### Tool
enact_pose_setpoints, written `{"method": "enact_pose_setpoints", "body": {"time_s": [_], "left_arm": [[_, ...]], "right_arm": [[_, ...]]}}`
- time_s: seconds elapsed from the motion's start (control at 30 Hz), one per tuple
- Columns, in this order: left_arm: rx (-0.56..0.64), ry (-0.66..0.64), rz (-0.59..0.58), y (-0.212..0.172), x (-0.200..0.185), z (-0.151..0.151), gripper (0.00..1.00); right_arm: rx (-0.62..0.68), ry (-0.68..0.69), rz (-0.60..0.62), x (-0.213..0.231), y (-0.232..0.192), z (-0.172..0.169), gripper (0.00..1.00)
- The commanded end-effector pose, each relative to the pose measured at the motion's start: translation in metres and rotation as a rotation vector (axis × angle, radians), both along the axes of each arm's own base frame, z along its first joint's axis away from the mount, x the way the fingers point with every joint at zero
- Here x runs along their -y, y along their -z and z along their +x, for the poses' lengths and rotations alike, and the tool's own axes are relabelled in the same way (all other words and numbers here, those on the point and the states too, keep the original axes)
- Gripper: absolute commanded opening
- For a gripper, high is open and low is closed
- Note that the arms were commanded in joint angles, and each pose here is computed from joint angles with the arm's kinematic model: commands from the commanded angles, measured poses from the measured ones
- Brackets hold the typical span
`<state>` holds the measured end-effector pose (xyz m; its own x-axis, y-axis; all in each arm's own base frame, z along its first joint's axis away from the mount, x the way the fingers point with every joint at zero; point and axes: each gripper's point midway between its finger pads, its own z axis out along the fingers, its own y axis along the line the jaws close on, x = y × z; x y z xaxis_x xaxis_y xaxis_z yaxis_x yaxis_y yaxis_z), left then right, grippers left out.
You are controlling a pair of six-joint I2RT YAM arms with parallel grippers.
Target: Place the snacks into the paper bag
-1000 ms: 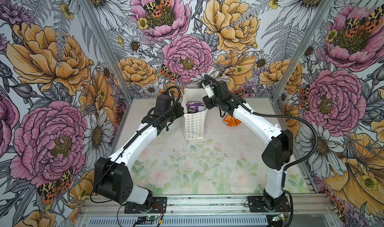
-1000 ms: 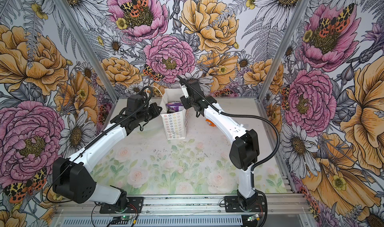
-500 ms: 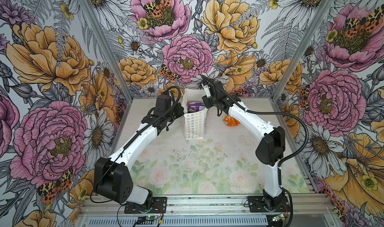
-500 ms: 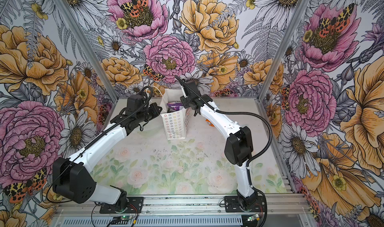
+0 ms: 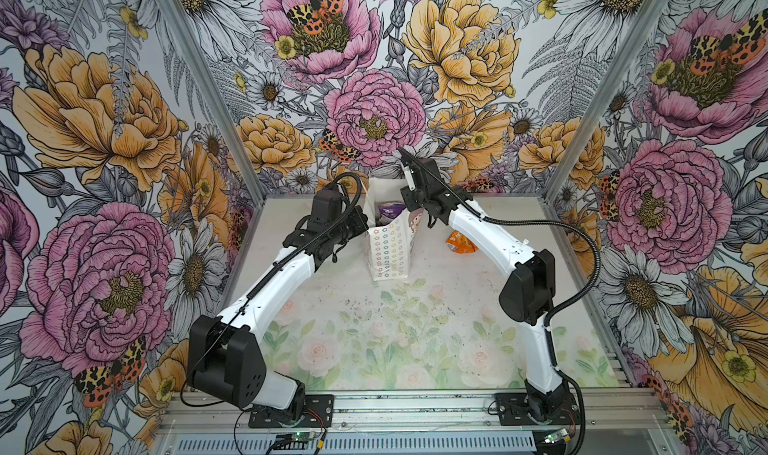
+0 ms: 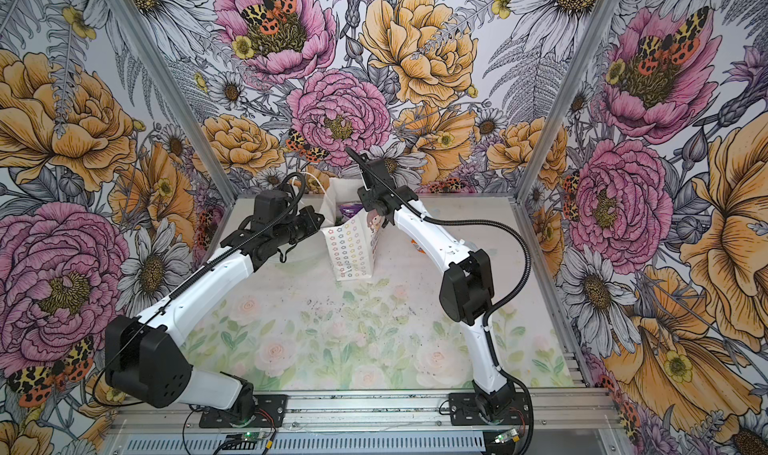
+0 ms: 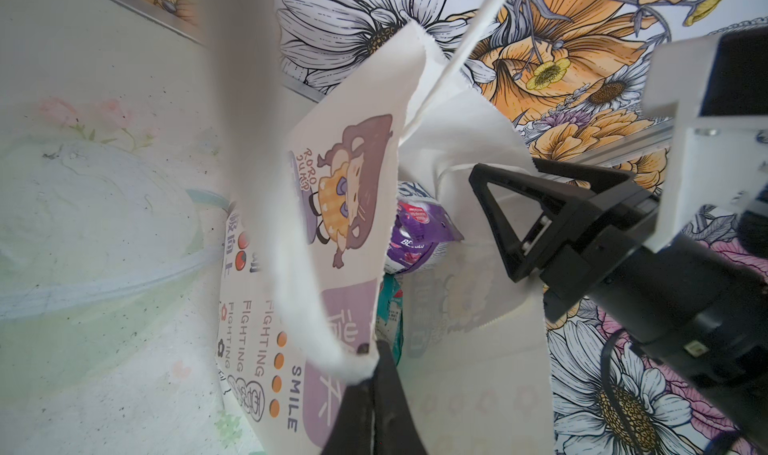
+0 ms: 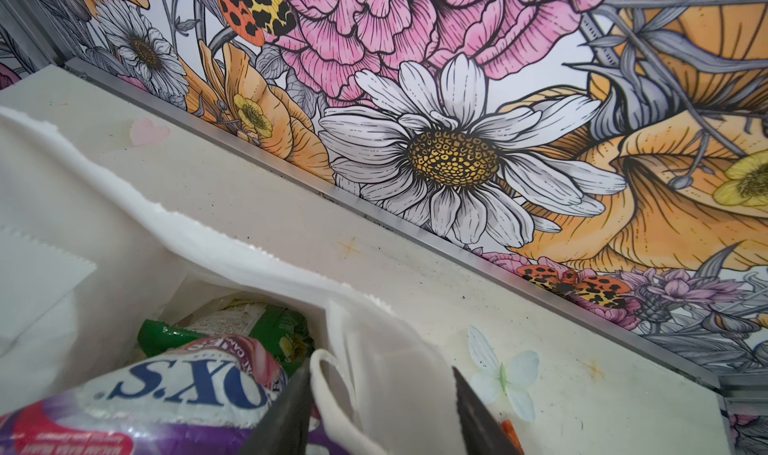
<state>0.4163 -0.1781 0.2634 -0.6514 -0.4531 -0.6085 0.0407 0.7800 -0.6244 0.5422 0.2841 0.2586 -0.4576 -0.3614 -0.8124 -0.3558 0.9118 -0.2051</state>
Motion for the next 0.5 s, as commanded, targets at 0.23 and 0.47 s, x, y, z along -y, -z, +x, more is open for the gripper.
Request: {"method": "enact_pose_setpoints", "body": {"time_s": [0.23, 0.47], "left_arm": [[-0.038, 0.001, 0.02, 0.015, -0.004, -0.001, 0.0], [-0.041, 0.004, 0.017, 0.017, -0.003, -0.001, 0.0]], "right_arm": [[0.201, 0.041, 0.13, 0.01, -0.079, -0.006, 0.44], [0.26, 0.039, 0.157, 0.02, -0.118, -0.02, 0.44]]}}
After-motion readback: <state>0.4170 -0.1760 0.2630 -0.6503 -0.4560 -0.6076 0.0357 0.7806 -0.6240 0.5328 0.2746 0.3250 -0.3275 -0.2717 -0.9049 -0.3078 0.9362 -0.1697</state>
